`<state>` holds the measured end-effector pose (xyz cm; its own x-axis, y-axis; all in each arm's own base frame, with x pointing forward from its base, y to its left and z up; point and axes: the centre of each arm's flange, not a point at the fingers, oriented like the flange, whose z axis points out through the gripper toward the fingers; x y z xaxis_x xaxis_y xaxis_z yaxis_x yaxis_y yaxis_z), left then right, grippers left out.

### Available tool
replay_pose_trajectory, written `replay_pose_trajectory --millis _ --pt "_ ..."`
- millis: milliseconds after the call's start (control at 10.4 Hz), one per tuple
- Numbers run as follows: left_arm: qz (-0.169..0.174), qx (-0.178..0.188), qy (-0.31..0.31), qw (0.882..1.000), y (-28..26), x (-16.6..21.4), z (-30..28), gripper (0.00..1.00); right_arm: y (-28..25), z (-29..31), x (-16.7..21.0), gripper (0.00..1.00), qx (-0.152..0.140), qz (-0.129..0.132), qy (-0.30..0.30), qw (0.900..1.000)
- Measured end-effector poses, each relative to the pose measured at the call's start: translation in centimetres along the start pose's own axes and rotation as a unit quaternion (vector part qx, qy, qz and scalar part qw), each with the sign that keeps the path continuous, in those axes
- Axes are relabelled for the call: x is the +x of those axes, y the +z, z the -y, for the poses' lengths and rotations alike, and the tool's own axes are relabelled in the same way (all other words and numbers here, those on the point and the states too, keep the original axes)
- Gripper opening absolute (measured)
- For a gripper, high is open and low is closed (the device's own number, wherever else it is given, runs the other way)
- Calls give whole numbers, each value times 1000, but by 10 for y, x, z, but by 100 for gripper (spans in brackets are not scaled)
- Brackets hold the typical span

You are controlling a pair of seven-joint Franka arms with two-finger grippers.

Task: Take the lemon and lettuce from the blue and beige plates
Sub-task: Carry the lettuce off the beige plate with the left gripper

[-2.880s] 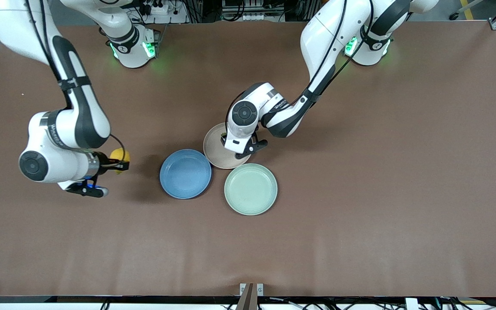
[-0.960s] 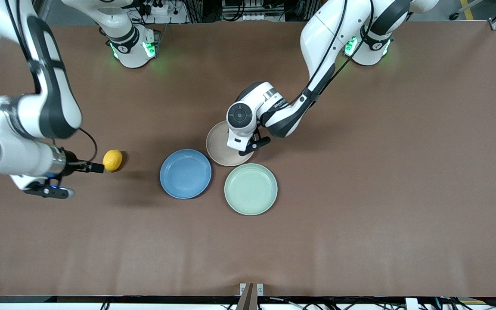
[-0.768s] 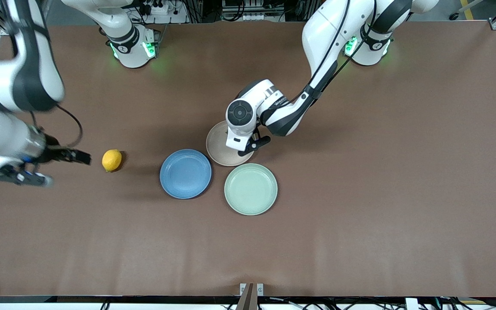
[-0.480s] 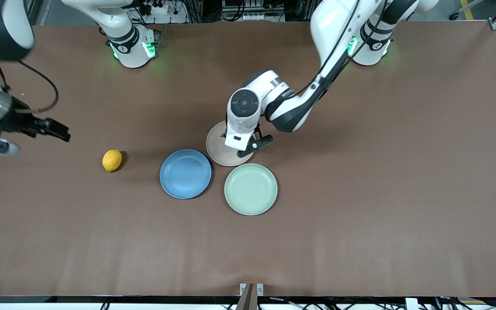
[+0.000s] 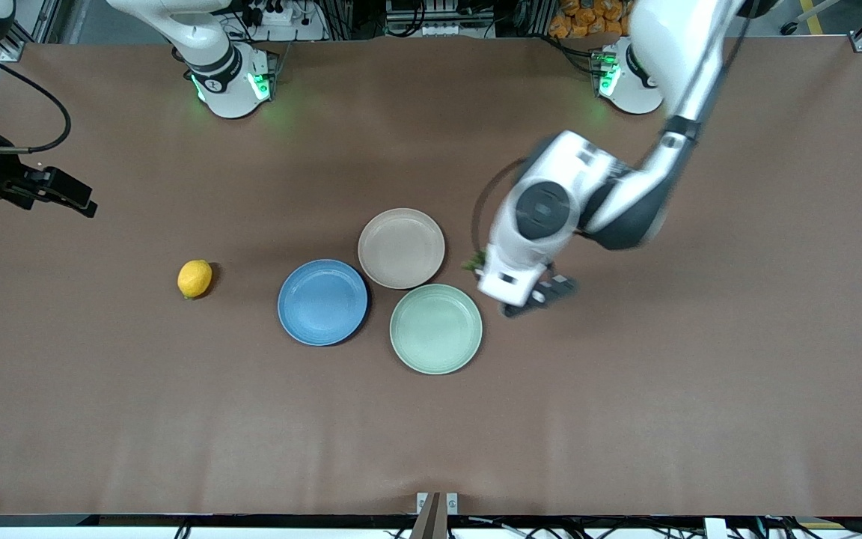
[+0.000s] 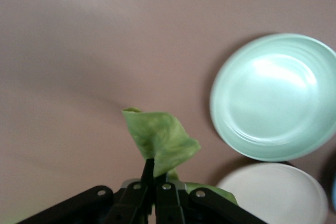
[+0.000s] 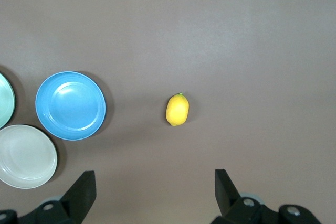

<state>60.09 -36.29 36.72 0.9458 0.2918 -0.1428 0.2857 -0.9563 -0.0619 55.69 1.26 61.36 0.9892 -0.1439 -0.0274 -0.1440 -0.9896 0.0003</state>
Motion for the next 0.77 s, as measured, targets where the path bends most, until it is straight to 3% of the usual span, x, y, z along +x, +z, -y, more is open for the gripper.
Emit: replay_pose_trajectory --millis 480,768 --pt "66 24 146 987 69 138 181 4 6 2 0 100 -3 14 -2 1000" --pt "85 46 177 980 119 163 215 4 6 2 0 100 -3 14 -2 1000"
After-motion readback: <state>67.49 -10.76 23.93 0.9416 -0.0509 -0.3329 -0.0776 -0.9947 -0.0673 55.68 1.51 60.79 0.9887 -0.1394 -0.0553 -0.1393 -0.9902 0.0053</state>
